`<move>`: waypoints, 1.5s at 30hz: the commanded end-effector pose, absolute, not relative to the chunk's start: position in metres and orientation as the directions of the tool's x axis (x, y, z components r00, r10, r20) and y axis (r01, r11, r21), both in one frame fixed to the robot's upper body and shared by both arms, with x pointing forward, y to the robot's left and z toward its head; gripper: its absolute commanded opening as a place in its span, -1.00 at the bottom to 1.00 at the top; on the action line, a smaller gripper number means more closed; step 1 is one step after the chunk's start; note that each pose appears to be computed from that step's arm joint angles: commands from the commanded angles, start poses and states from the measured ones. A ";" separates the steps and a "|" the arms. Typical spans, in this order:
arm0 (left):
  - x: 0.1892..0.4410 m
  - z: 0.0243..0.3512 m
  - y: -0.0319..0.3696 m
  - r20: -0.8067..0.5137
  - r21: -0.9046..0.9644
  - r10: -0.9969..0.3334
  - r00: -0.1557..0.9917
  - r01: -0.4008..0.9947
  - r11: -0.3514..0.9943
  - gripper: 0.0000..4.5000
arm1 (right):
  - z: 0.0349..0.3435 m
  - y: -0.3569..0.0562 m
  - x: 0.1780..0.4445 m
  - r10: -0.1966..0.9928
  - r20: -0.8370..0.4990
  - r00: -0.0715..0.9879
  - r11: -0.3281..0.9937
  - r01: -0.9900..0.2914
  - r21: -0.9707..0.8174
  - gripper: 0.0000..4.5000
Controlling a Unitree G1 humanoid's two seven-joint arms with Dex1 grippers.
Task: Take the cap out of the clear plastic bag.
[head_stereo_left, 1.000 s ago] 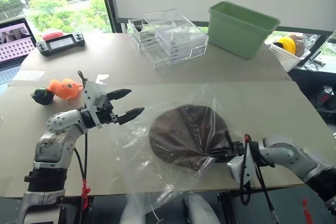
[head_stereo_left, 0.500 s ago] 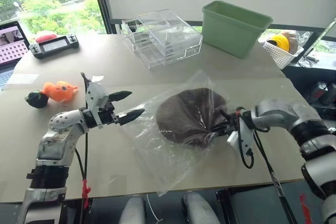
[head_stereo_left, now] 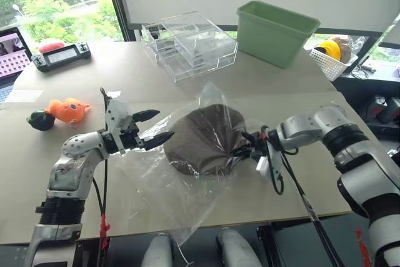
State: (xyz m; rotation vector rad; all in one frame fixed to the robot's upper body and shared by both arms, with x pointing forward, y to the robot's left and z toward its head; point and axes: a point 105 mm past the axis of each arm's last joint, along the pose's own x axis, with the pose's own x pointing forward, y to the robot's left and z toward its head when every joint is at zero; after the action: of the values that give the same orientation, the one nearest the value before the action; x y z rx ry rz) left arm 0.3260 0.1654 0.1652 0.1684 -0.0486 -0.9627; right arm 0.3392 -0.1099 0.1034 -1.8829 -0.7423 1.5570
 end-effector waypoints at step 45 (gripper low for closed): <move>0.331 0.169 0.159 -0.014 0.209 -0.832 0.555 0.815 0.540 1.00 | 0.205 -0.173 0.304 0.816 -0.169 0.553 0.333 -0.688 -0.645 0.96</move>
State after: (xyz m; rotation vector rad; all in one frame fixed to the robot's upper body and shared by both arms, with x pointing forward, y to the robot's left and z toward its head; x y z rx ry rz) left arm 0.3310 0.1595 0.1560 0.1669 -0.0335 -0.9786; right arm 0.3249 -0.2284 0.1381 -1.1793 -0.0126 0.9566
